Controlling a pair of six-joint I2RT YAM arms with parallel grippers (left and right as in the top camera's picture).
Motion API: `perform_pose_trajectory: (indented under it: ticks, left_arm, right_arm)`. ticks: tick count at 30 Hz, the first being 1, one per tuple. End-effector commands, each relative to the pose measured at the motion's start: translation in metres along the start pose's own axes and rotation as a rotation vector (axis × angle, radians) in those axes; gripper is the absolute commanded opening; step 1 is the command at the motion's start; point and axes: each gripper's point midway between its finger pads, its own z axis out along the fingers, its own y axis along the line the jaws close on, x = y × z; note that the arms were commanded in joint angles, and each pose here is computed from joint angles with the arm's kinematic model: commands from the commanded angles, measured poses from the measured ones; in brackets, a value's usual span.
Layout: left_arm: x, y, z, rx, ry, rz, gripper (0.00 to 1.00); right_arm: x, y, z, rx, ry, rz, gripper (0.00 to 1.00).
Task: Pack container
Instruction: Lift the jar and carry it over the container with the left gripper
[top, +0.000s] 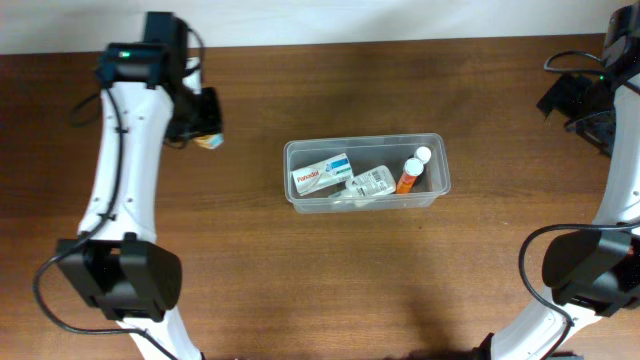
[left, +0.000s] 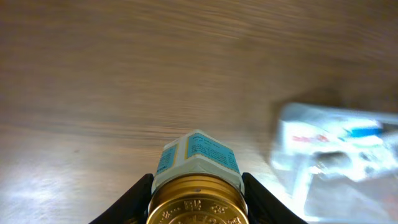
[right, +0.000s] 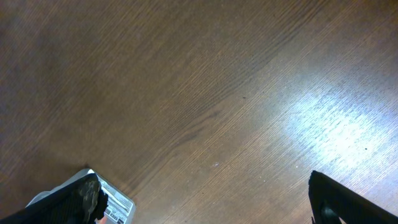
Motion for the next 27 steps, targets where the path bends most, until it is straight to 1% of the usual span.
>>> perform_pose_trajectory:
  ticks: [1, 6, 12, 18, 23, 27]
  left_arm:
    - [0.004, -0.040, -0.009, 0.068, -0.014, 0.082, 0.43]
    - [0.020, -0.092, -0.015, 0.107, -0.025, 0.204, 0.43]
    - [0.047, -0.141, -0.016, 0.139, -0.012, 0.327, 0.43]
    - [0.069, -0.173, -0.009, 0.155, 0.015, 0.397, 0.43]
    - [0.088, -0.194, 0.016, 0.140, 0.079, 0.455, 0.43]
    - [0.097, -0.202, 0.041, 0.120, 0.129, 0.475, 0.43]
  right_arm:
    - [-0.004, -0.003, -0.009, -0.001, -0.031, 0.010, 0.98]
    - [-0.004, -0.003, -0.009, -0.001, -0.031, 0.010, 0.98]
    - [-0.004, -0.003, -0.009, -0.001, -0.031, 0.010, 0.98]
    - [-0.004, -0.003, -0.009, -0.001, -0.031, 0.010, 0.98]
    - [-0.004, -0.003, -0.009, -0.002, -0.031, 0.010, 0.98]
    - [-0.004, -0.003, -0.009, -0.001, -0.031, 0.010, 0.98]
